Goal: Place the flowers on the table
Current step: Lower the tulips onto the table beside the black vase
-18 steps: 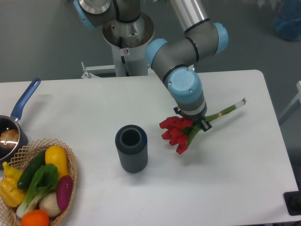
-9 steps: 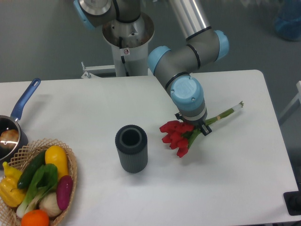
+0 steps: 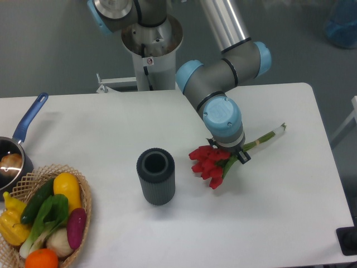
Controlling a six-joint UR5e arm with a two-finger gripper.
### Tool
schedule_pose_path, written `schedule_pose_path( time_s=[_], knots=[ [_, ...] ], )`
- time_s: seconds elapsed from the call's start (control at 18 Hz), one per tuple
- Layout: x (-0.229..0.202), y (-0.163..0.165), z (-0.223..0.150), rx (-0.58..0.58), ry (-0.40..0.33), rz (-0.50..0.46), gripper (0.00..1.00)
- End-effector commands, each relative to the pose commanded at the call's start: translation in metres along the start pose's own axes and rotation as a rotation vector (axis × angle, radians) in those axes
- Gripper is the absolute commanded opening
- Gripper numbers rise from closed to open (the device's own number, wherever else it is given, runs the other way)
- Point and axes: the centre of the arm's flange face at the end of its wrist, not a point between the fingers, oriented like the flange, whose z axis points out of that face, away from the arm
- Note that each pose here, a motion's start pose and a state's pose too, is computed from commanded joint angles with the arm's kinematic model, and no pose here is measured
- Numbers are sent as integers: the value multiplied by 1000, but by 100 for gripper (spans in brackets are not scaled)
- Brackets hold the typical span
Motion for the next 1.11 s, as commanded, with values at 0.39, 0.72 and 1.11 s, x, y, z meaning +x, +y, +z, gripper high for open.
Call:
schedule_pose_path(
  time_s=[0.39,0.72,1.11],
  knots=[
    [-7,-1,10,-1,-16,-9,37],
    [-7,-1,12,-1,-14,-10,38],
    [-10,2,11,-1,-17,-11,80]
  ],
)
